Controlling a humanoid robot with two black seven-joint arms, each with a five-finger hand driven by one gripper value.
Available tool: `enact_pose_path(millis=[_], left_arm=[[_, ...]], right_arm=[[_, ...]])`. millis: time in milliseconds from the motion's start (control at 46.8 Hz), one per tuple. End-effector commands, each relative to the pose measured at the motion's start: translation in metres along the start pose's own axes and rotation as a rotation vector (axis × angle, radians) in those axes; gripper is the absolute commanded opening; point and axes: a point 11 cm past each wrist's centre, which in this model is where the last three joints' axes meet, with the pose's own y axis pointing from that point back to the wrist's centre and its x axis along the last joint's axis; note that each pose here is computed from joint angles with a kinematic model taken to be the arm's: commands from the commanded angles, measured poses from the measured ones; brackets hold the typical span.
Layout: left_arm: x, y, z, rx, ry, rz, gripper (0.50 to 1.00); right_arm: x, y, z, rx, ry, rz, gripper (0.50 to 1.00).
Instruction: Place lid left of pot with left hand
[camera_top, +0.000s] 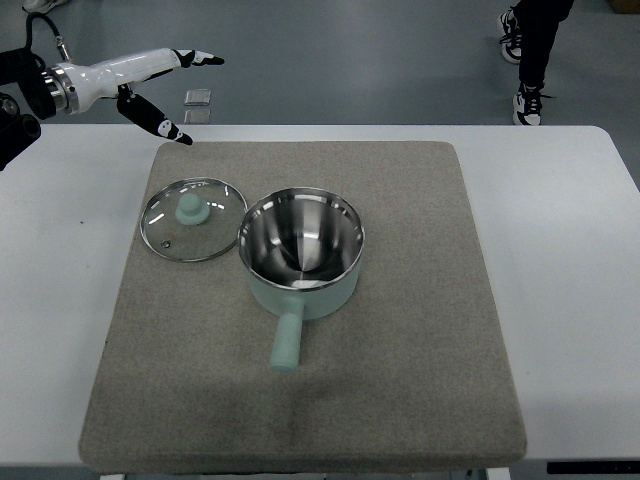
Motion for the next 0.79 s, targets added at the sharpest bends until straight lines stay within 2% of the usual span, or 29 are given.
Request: enact_pose_path(millis=[0,149,299,470,619,769], left_arm=[[0.011,-0.007,-0.003,0.007,0.123,0.121,0.990],[0.022,-0.016,-0.004,-0.002,0.306,0.325,0.990],[0.029,-0.015,-0.008,0.002,0.470,0.443,0.992],[0.024,-0.017,-0.023,0.118,0.734,0.512,0.992],[0.025,-0.017,-0.024,0.080,0.890,0.556,0.994],[0.007,-0.018,-0.028,0.020,1.084,0.557,0.992]], right_arm=[[0.000,0.000,0.000,0.000,0.001,0.000,0.923],[0.000,0.000,0.000,0.000,0.001,0.000,0.924],[0.000,0.000,0.000,0.000,-0.001,0.000,0.924],[0.000,0.000,-0.001,0.001,0.001,0.000,0.924],[0.000,0.000,0.000,0.000,-0.001,0.000,0.921],[0.000,0.000,-0.001,0.001,0.001,0.000,0.924]])
